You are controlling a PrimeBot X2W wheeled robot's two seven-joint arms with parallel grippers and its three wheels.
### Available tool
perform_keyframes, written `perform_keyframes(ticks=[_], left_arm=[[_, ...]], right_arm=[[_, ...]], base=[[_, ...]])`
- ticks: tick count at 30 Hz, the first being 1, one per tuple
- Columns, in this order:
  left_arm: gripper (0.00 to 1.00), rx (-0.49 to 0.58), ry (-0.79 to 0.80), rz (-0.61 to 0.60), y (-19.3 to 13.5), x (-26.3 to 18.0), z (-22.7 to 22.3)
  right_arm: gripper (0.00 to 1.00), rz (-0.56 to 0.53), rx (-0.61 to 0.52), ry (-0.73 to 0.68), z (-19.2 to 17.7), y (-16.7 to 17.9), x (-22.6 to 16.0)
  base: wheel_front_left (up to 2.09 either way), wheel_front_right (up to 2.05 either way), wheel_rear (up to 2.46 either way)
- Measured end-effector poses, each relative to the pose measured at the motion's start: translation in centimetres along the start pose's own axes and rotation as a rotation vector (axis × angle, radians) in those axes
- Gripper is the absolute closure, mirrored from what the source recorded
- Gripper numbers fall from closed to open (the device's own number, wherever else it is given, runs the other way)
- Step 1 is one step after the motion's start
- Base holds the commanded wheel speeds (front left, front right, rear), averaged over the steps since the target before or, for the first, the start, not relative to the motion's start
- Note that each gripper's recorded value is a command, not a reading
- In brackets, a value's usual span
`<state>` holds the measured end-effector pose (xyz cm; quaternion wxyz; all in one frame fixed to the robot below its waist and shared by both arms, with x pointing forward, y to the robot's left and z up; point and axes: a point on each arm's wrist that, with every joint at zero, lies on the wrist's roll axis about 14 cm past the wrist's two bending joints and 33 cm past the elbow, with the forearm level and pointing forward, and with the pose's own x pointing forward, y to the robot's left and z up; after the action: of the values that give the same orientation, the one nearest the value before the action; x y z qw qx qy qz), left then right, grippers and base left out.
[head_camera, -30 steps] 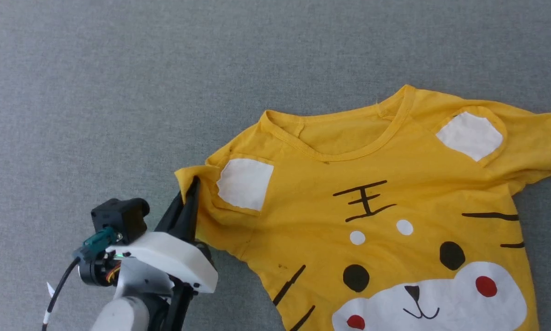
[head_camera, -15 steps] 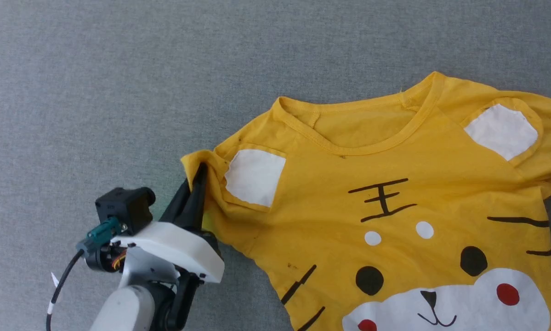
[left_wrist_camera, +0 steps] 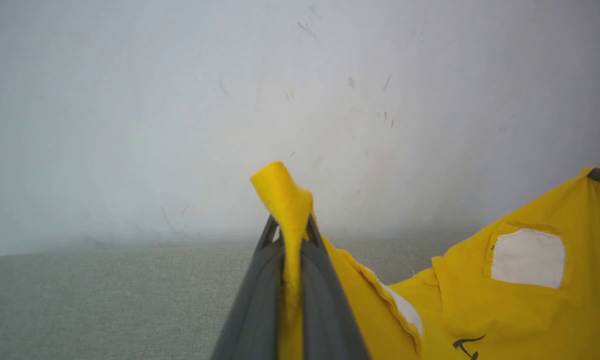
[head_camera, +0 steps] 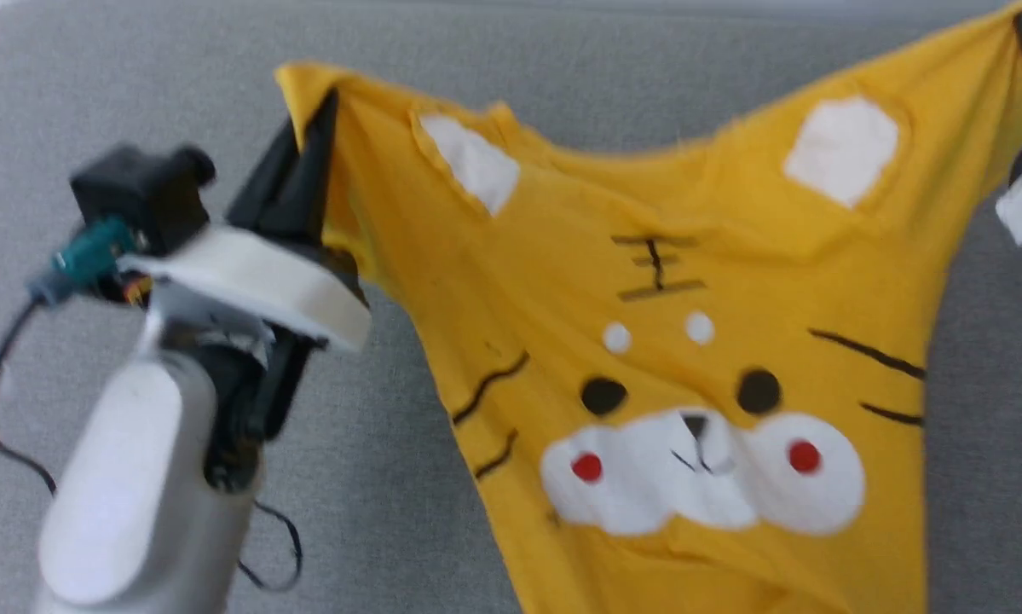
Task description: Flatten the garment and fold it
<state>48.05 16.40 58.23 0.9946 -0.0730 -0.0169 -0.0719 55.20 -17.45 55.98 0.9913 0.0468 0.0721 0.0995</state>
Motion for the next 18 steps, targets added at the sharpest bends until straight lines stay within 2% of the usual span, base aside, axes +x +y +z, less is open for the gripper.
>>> perform_keyframes(ticks=[8, 13, 18], left_arm=[[1.0, 0.155, -0.235, -0.08, -1.8, 2.1, 13.9], [1.0, 0.215, -0.328, -0.119, -3.8, 1.7, 20.7], [1.0, 0.228, -0.336, -0.17, -6.1, 0.7, 24.0]], right_arm=[[1.0, 0.046, -0.07, -0.258, 14.1, 2.7, -2.9], [1.0, 0.04, -0.11, -0.383, 20.6, 3.4, -5.9], [1.0, 0.039, -0.126, -0.455, 24.9, 3.9, -8.9]], base=[[0.0, 0.0, 0.0], [0.0, 0.0, 0.0], [0.0, 0.0, 0.0]])
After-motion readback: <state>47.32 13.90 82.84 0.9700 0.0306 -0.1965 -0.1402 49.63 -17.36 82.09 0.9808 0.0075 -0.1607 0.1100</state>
